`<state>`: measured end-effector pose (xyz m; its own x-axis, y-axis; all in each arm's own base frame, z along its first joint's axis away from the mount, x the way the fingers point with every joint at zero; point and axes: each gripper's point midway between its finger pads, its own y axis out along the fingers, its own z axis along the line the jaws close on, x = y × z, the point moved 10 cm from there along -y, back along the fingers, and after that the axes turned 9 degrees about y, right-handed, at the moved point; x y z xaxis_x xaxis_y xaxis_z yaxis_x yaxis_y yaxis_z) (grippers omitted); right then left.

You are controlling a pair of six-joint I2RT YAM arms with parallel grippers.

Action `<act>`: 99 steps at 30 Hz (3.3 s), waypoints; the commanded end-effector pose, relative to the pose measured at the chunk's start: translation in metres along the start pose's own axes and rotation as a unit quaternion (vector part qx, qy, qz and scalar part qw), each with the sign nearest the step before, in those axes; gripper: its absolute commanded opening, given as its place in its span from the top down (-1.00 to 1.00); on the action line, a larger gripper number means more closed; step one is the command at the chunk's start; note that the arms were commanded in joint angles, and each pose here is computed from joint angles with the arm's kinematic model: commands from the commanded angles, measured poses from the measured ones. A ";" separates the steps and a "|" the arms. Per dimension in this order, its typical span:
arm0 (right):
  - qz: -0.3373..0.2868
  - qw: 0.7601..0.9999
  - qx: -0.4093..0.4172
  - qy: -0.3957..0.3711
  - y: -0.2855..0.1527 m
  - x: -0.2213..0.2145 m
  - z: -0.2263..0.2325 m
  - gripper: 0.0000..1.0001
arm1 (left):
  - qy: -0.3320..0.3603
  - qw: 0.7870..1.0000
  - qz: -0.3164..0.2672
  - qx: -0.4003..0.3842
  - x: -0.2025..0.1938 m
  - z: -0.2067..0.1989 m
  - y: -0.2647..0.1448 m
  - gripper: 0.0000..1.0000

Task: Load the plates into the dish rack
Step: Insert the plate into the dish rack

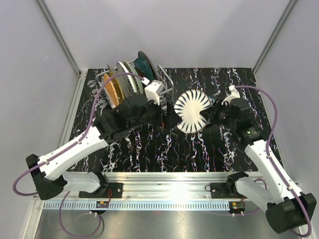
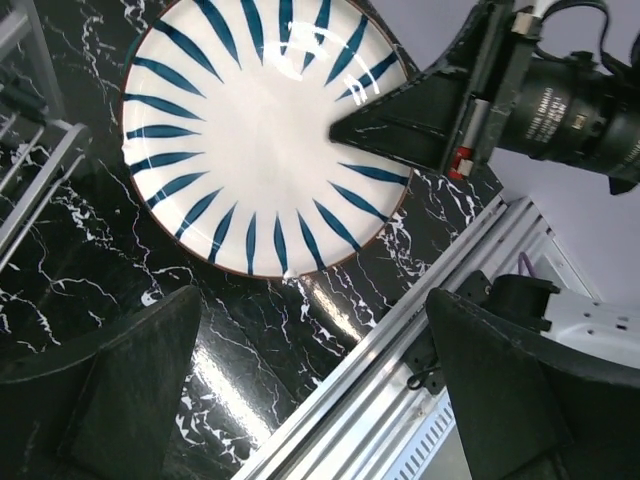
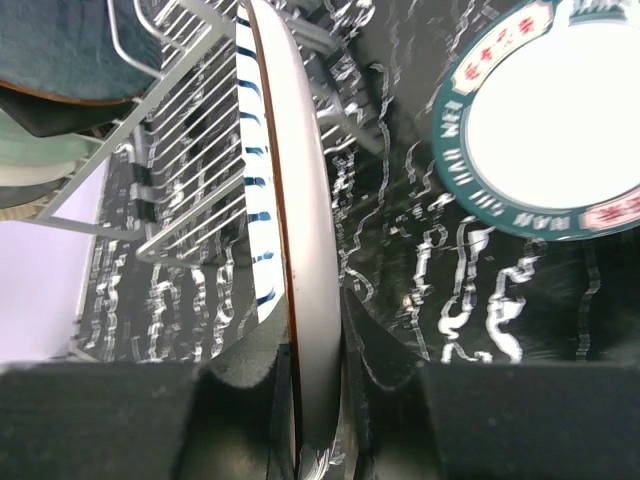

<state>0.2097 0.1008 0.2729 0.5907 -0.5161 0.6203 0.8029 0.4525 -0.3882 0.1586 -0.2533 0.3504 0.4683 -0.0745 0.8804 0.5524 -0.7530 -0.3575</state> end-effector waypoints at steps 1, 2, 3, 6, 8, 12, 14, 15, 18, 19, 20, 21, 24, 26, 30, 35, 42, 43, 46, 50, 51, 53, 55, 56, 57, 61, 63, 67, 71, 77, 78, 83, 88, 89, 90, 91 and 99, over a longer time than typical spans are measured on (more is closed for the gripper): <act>-0.098 0.992 0.049 -0.055 -0.023 0.046 0.039 1.00 | 0.041 0.998 -0.047 -0.026 0.032 -0.010 -0.038 -0.98; -0.110 0.990 0.055 -0.067 -0.027 0.054 0.047 1.00 | 0.059 0.997 -0.053 -0.006 0.035 -0.007 -0.045 -0.98; -0.114 0.989 0.058 -0.072 -0.028 0.058 0.050 1.00 | 0.068 0.995 -0.071 0.004 0.045 -0.007 -0.055 -0.98; -0.135 0.984 0.066 -0.100 -0.033 0.074 0.063 1.00 | 0.102 0.987 -0.103 0.072 0.062 0.002 -0.082 -0.98; -0.151 0.979 0.073 -0.119 -0.037 0.087 0.074 1.00 | 0.123 0.977 -0.098 0.146 0.066 0.015 -0.093 -0.98; -0.170 0.971 0.082 -0.145 -0.038 0.107 0.091 1.00 | 0.149 0.949 -0.101 0.259 0.082 0.034 -0.111 -0.98; -0.178 0.968 0.091 -0.154 -0.035 0.117 0.100 1.00 | 0.147 0.937 -0.111 0.296 0.089 0.045 -0.120 -0.98; -0.180 0.966 0.094 -0.158 -0.032 0.119 0.104 1.00 | 0.134 0.929 -0.115 0.324 0.092 0.061 -0.126 -0.98; -0.193 0.961 0.103 -0.170 -0.026 0.129 0.118 1.00 | 0.108 0.909 -0.141 0.377 0.096 0.084 -0.150 -0.98; -0.190 0.961 0.100 -0.174 -0.019 0.131 0.121 1.00 | 0.106 0.902 -0.148 0.391 0.096 0.088 -0.157 -0.98; -0.203 0.956 0.106 -0.186 -0.023 0.136 0.131 1.00 | 0.109 0.895 -0.155 0.404 0.096 0.090 -0.163 -0.98; -0.206 0.954 0.107 -0.191 -0.021 0.137 0.135 1.00 | 0.104 0.879 -0.167 0.434 0.092 0.094 -0.177 -0.98; -0.216 0.949 0.103 -0.207 -0.014 0.145 0.149 1.00 | 0.100 0.848 -0.183 0.487 0.076 0.103 -0.197 -0.98; -0.215 0.946 0.100 -0.219 -0.006 0.146 0.158 1.00 | 0.098 0.831 -0.172 0.519 0.059 0.113 -0.198 -0.98; -0.221 0.943 0.084 -0.233 0.007 0.147 0.167 1.00 | 0.093 0.818 -0.155 0.546 0.027 0.126 -0.196 -0.98; -0.218 0.939 0.070 -0.257 0.022 0.141 0.177 1.00 | 0.075 0.806 -0.148 0.568 -0.004 0.139 -0.188 -0.98; -0.211 0.936 0.061 -0.276 0.040 0.128 0.186 1.00 | 0.061 0.789 -0.157 0.591 -0.027 0.151 -0.181 -0.98; -0.213 0.934 0.059 -0.280 0.041 0.127 0.187 1.00 | 0.058 0.787 -0.161 0.593 -0.028 0.152 -0.180 -0.98; -0.212 0.931 0.052 -0.293 0.047 0.123 0.190 1.00 | 0.058 0.779 -0.158 0.604 -0.038 0.157 -0.177 -0.98; -0.222 0.927 0.035 -0.300 0.055 0.119 0.197 1.00 | 0.054 0.784 -0.154 0.600 -0.046 0.161 -0.171 -0.98; -0.220 0.927 0.034 -0.303 0.059 0.114 0.200 1.00 | 0.054 0.785 -0.152 0.599 -0.046 0.161 -0.170 -0.98; -0.227 0.924 0.026 -0.306 0.061 0.114 0.202 1.00 | 0.055 0.786 -0.148 0.597 -0.048 0.163 -0.167 -0.98; -0.224 0.923 0.021 -0.312 0.069 0.108 0.205 1.00 | 0.054 0.787 -0.149 0.596 -0.050 0.163 -0.165 -0.98; -0.232 0.922 0.012 -0.309 0.070 0.109 0.206 1.00 | 0.055 0.789 -0.147 0.594 -0.051 0.164 -0.164 -0.98; -0.231 0.922 0.008 -0.310 0.075 0.107 0.206 1.00 | 0.056 0.789 -0.147 0.594 -0.051 0.164 -0.164 -0.98; -0.242 0.921 -0.003 -0.306 0.083 0.104 0.210 1.00 | 0.059 0.794 -0.146 0.587 -0.053 0.165 -0.161 -0.98; -0.243 0.921 -0.008 -0.305 0.088 0.101 0.210 1.00 | 0.060 0.797 -0.141 0.584 -0.053 0.165 -0.159 -0.98; -0.252 0.921 -0.015 -0.298 0.096 0.101 0.211 1.00 | 0.062 0.799 -0.137 0.582 -0.052 0.166 -0.157 -0.98; -0.257 0.920 -0.012 -0.296 0.102 0.100 0.211 1.00 | 0.063 0.802 -0.134 0.578 -0.052 0.166 -0.155 -0.98; -0.258 0.919 -0.012 -0.297 0.115 0.097 0.211 1.00 | 0.064 0.803 -0.132 0.577 -0.052 0.167 -0.153 -0.98; -0.256 0.919 -0.015 -0.298 0.120 0.095 0.210 1.00 | 0.064 0.804 -0.132 0.577 -0.052 0.167 -0.153 -0.98; -0.260 0.918 -0.018 -0.298 0.129 0.092 0.208 1.00 | 0.065 0.806 -0.128 0.575 -0.053 0.167 -0.152 -0.98; -0.270 0.916 -0.020 -0.295 0.136 0.090 0.206 1.00 | 0.067 0.809 -0.126 0.570 -0.052 0.167 -0.150 -0.98; -0.269 0.916 -0.021 -0.297 0.138 0.089 0.205 1.00 | 0.067 0.809 -0.125 0.570 -0.053 0.168 -0.149 -0.98; -0.268 0.916 -0.021 -0.297 0.140 0.088 0.205 1.00 | 0.067 0.810 -0.124 0.569 -0.052 0.168 -0.149 -0.98; -0.269 0.916 -0.022 -0.297 0.142 0.087 0.204 1.00 | 0.067 0.810 -0.125 0.569 -0.052 0.167 -0.149 -0.98; -0.273 0.917 -0.015 -0.291 0.150 0.085 0.205 0.98 | 0.068 0.811 -0.124 0.568 -0.052 0.167 -0.149 -0.98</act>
<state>0.3595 0.2772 0.3532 0.1719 -0.0117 0.9850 0.9477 0.2750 -0.1621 0.1636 -0.0259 0.2984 0.2616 -0.1762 0.9489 0.9220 0.3363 -0.1918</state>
